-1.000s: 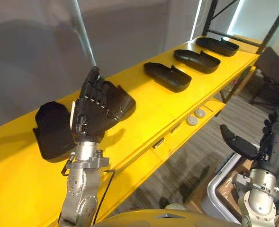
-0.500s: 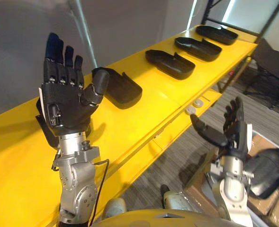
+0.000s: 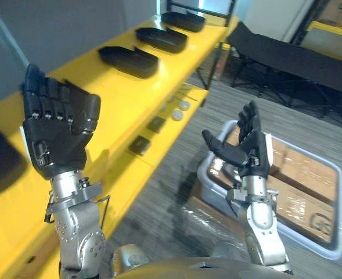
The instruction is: Walk over and take three plastic housings, then place them on the shelf
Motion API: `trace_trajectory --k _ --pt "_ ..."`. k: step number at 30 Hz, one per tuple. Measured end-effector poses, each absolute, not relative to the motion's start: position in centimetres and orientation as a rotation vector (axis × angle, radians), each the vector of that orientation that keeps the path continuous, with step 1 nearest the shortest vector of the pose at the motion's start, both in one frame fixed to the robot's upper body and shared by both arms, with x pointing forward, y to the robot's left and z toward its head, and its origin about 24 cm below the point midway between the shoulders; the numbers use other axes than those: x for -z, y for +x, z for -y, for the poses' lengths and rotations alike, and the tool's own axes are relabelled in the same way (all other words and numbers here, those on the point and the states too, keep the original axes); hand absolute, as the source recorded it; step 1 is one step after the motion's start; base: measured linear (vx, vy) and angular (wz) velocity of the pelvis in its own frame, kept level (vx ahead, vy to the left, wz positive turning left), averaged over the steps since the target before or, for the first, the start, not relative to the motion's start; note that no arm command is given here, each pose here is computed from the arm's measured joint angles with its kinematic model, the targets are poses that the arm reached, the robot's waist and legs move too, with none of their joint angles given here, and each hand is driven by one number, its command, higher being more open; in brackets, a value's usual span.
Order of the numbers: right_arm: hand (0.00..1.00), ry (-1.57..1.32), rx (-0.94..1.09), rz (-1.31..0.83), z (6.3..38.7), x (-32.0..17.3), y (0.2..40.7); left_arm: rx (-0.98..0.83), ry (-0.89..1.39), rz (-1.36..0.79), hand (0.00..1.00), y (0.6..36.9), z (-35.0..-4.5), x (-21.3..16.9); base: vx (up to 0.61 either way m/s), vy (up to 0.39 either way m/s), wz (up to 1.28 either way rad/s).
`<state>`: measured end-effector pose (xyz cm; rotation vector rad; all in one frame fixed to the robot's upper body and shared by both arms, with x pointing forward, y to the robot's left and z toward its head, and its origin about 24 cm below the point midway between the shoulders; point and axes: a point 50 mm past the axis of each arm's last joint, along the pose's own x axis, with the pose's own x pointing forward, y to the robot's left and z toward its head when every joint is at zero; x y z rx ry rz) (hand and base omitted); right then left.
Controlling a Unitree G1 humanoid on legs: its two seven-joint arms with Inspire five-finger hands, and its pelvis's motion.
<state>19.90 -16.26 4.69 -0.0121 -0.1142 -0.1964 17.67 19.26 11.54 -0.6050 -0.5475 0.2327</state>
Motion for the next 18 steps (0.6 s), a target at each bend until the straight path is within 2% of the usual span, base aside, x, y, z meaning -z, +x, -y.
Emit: trace_trajectory --k 4,7,10,18 --pt "1.0 -0.107 0.197 0.141 18.6 -5.4 20.4 -0.188 -0.672 0.541 1.0 18.2 -17.8 -11.4 -0.03 -0.485 -0.35" --pt "1.0 -0.163 0.277 0.111 20.8 -5.2 19.8 -0.126 -0.744 0.485 1.0 19.4 -16.5 -10.3 -0.07 -0.323 0.04" --pt "1.0 -0.168 0.349 0.135 22.4 -5.9 20.0 -0.089 -0.75 0.404 1.0 19.2 -15.3 -8.8 -0.07 -0.065 -0.53" --pt "1.0 -0.102 0.41 0.049 20.8 -3.4 22.4 -0.068 -0.688 0.381 1.0 20.1 -15.9 -8.3 -0.09 0.082 -0.38"
